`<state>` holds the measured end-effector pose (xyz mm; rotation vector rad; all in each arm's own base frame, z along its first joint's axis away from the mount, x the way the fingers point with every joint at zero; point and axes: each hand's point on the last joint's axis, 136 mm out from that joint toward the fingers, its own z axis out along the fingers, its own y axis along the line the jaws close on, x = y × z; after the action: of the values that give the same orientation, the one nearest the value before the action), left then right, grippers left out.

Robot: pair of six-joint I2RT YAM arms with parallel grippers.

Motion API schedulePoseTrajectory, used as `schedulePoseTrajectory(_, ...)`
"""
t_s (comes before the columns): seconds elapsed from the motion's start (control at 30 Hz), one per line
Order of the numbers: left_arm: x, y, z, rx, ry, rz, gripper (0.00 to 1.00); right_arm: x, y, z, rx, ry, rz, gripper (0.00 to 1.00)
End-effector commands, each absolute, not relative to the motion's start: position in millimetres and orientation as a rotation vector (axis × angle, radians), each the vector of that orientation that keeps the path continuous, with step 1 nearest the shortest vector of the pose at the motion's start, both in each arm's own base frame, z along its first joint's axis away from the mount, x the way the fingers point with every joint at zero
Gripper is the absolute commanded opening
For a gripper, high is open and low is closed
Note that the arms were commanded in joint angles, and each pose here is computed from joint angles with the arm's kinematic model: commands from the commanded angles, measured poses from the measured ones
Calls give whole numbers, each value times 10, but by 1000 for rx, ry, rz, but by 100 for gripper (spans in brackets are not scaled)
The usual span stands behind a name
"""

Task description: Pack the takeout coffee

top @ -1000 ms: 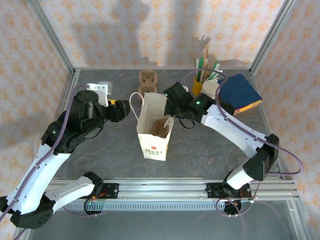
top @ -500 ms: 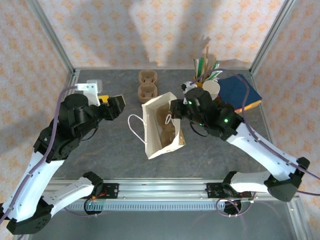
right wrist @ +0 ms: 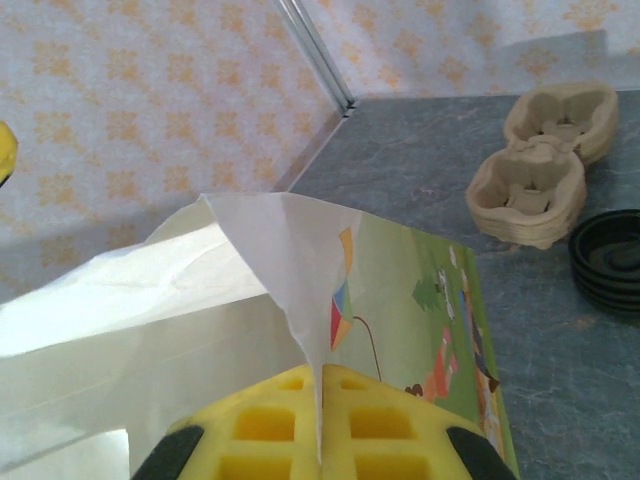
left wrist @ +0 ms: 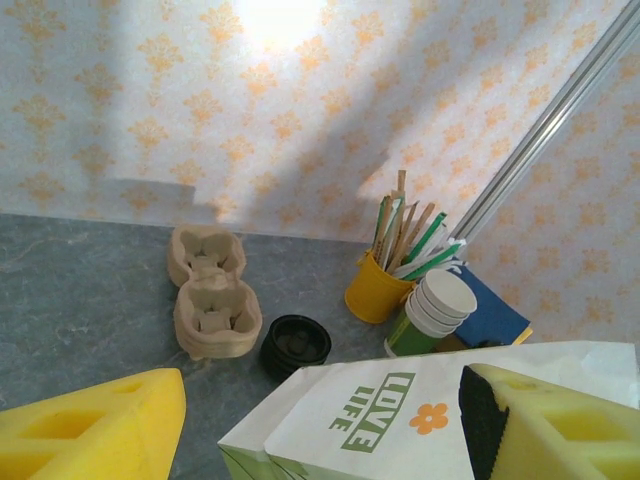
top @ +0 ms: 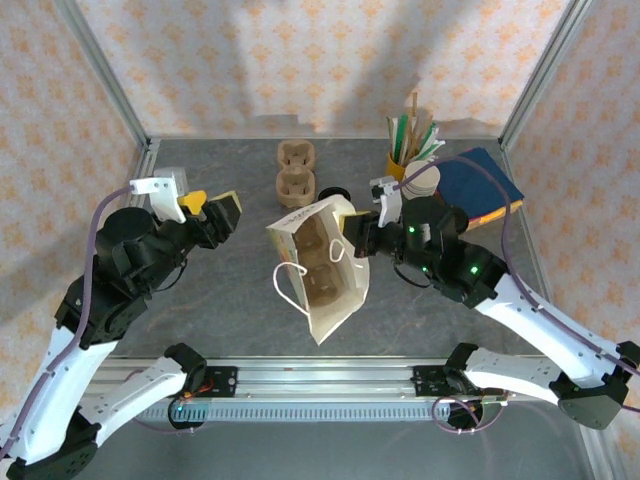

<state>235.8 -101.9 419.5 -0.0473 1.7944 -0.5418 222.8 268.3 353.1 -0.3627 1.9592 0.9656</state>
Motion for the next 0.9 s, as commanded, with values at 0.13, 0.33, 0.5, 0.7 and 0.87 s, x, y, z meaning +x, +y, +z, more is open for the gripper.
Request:
schedulePoseTrajectory(0.13, 2409, -1123, 4223, 6, 1773, -568, 74, 2363, 2728, 3567, -172, 2000, 1026, 0)
schedulePoseTrajectory(0.33, 2467, -1352, 4168, 45, 1844, -664, 73, 2511, 2676, 3304, 223, 2169, 1052, 0)
schedulePoseTrajectory(0.5, 2572, -1660, 3983, 29, 2039, -787, 65, 2575, 2557, 3075, 474, 2189, 1046, 0)
schedulePoseTrajectory(0.7, 2467, -2081, 4006, 63, 2156, -884, 58, 2662, 2519, 2953, 616, 2143, 1064, 0)
schedulePoseTrajectory(0.87, 2343, -2500, 3935, 108, 2246, -954, 48, 2697, 2475, 2790, 724, 2142, 1046, 0)
